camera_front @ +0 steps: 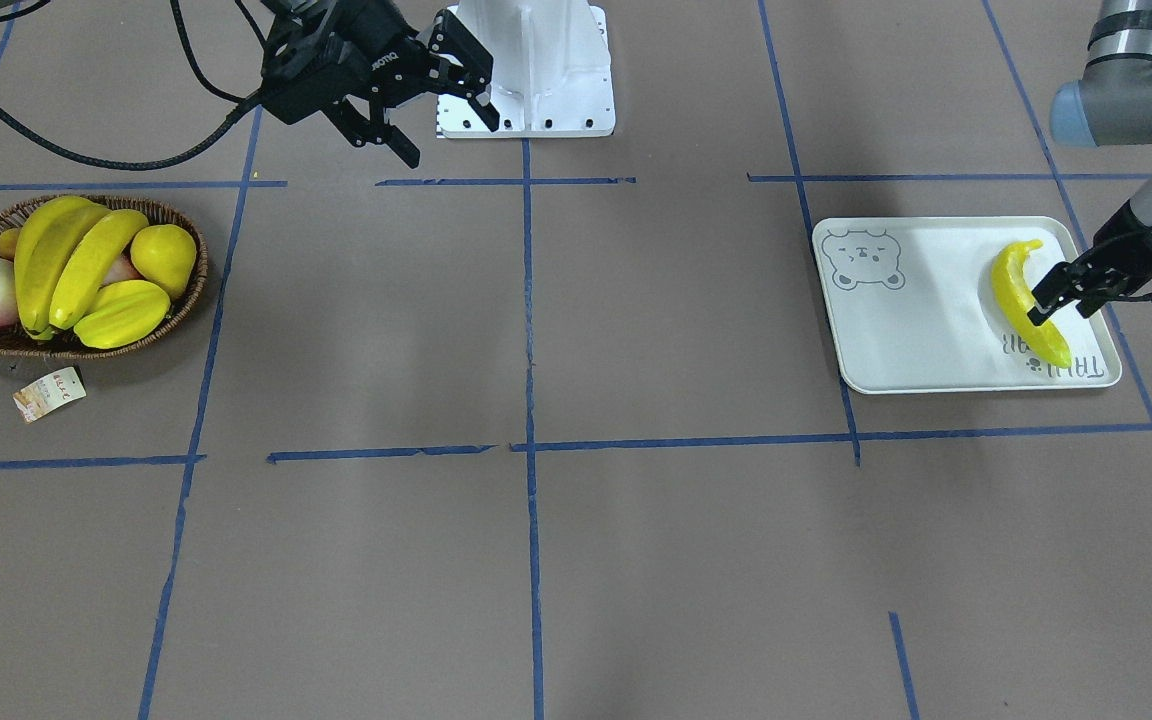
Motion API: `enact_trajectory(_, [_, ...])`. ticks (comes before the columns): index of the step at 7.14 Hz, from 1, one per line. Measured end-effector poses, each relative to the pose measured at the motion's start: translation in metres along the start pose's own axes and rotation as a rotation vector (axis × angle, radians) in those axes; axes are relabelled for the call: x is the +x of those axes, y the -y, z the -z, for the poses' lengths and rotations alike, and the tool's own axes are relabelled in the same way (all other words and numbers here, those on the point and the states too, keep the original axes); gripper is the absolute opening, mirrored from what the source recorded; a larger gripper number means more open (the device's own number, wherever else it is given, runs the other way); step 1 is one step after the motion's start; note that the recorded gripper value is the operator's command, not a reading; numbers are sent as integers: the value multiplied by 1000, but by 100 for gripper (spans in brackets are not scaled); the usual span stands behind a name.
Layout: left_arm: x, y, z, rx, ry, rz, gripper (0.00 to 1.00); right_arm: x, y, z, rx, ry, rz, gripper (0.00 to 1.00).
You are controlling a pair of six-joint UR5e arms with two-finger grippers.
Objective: Transfer all bananas from basket to plate
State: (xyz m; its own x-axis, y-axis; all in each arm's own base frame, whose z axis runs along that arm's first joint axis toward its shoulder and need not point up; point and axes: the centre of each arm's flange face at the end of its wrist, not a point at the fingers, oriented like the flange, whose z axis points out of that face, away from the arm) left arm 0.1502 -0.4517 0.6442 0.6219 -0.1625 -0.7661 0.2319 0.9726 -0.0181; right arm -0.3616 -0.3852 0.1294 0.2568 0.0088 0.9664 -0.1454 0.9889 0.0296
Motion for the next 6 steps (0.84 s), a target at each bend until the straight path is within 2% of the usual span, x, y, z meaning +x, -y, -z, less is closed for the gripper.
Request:
enact_trajectory(2, [19,18,36,-20,-49,32,99,48,0,15,7,-56,-29,100])
enact_trajectory(4, [60,29,66,-23,-63,44,99,115,-5,32,14,-149,-89,100])
enact_trajectory(6, [79,34,77,-20,-69,44,99,175,-5,40,20,-256,-152,100])
